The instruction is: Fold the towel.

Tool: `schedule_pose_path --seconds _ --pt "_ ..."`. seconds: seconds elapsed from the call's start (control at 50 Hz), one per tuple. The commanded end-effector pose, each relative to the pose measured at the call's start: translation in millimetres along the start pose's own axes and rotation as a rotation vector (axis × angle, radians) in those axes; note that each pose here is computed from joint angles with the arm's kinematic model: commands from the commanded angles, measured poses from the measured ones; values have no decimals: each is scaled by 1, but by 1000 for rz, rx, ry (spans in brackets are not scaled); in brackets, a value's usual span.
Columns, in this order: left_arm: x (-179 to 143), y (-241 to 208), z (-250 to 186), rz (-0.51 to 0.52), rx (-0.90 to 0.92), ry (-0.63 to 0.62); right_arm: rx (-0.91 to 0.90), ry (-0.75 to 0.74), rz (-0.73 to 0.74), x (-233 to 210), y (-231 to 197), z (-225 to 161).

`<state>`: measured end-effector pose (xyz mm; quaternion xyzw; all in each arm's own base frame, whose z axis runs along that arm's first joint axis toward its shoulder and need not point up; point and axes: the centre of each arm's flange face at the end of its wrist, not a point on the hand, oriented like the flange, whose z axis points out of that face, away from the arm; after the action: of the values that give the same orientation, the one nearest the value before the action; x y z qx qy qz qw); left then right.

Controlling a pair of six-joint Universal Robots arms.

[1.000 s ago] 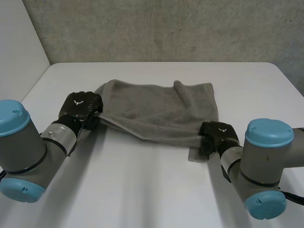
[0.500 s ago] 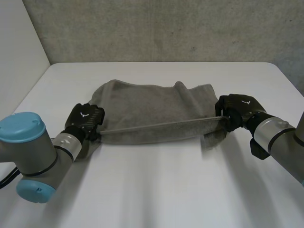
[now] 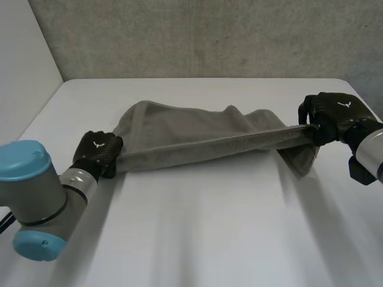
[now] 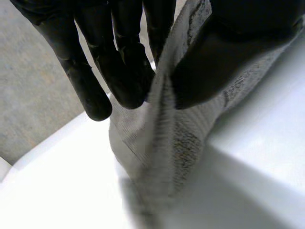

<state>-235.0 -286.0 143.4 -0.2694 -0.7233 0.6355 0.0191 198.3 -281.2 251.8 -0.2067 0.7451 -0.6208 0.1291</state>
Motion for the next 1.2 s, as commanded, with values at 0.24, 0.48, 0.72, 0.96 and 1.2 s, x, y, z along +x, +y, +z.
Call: schedule_pose_path --seconds 0.24,0.48,0.72,0.96,1.2 --pt "-35 -117 -79 18 200 -8 -287 -268 -286 -21 -32 -41" --pt "-40 -66 8 -23 -50 70 -520 -182 -554 -4 21 18" --pt "-68 -187 76 -9 388 -203 415 329 -699 5 -123 94" --pt "-96 -329 16 -119 994 -430 791 408 -563 12 -192 70" --pt "-26 -147 78 -40 465 -128 426 -1 -582 -16 -64 106"
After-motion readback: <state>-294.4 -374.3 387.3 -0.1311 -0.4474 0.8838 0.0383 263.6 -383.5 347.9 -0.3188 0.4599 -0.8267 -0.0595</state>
